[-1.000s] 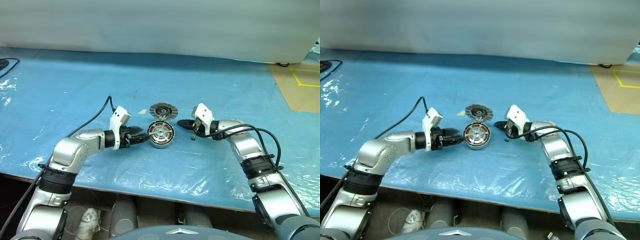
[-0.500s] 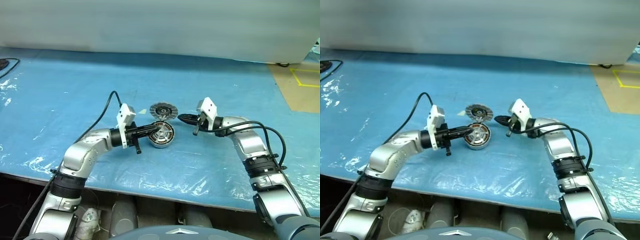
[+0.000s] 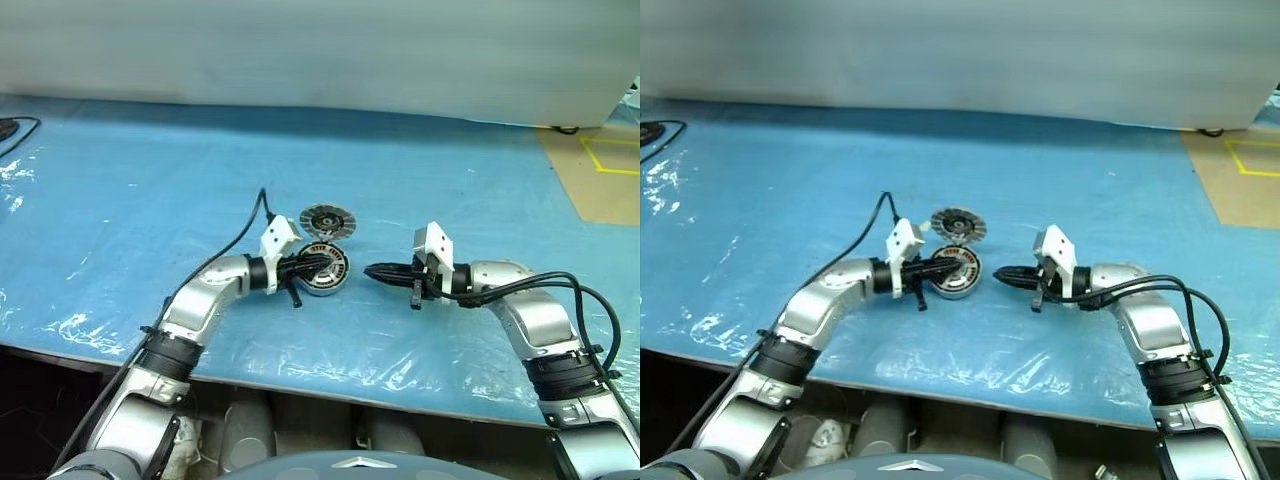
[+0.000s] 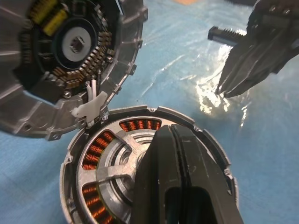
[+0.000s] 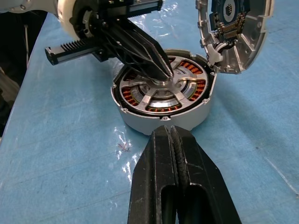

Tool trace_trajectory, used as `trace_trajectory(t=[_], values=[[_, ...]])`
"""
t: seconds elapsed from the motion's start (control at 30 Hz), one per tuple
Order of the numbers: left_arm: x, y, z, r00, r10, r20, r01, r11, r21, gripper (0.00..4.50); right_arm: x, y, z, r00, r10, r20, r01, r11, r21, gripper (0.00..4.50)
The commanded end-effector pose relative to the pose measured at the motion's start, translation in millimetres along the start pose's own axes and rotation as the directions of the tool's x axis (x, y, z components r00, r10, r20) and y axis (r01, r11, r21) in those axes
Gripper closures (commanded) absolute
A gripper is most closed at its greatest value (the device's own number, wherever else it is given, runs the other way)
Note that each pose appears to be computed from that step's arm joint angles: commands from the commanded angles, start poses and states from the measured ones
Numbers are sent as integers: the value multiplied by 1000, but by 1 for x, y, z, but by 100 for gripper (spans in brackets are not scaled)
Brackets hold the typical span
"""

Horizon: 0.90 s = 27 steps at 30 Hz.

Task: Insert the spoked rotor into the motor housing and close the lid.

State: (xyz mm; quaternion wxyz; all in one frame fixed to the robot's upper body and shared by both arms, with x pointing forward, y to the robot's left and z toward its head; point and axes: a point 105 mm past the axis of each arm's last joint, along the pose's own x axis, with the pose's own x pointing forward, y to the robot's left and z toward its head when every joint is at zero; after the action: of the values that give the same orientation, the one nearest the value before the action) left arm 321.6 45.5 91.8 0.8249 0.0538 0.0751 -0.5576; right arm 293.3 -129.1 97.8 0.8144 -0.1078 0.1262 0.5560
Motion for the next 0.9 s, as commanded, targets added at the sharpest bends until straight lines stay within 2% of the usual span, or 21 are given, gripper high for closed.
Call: trace_trajectory(t=[0.03, 0.17, 0.4, 0.53, 0.63, 0.7, 0.8, 0.9], values=[[0, -2, -13, 998, -5, -59, 5, 1000, 8, 447, -3, 2, 9, 1000, -5, 18, 5, 999, -31, 450], [-8, 3, -4, 1000, 13, -4, -13, 1000, -18, 447, -4, 2, 7, 1000, -6, 11, 7, 1000, -30, 450], [-39, 2, 54, 964, -57, 260, 82, 993, -86, 447, 3, 0, 9, 1000, -1, 21, 2, 999, -36, 450], [-57, 6, 89, 931, -69, 357, 117, 986, -116, 447, 6, 1, 11, 1000, 13, 29, -12, 999, -37, 450], [-67, 24, 117, 909, -22, 417, 56, 996, -68, 447, 8, 4, 14, 999, 39, 39, -38, 999, -24, 450], [-66, 46, 127, 904, 54, 424, -42, 998, -37, 447, 9, 6, 14, 998, 54, 37, -54, 998, -16, 450], [-58, 82, 131, 905, 182, 384, -213, 976, 40, 447, 10, 8, 15, 997, 62, 38, -62, 998, -13, 450], [-44, 101, 131, 913, 213, 347, -261, 960, 98, 447, 11, 10, 17, 997, 65, 40, -64, 998, -13, 450]])
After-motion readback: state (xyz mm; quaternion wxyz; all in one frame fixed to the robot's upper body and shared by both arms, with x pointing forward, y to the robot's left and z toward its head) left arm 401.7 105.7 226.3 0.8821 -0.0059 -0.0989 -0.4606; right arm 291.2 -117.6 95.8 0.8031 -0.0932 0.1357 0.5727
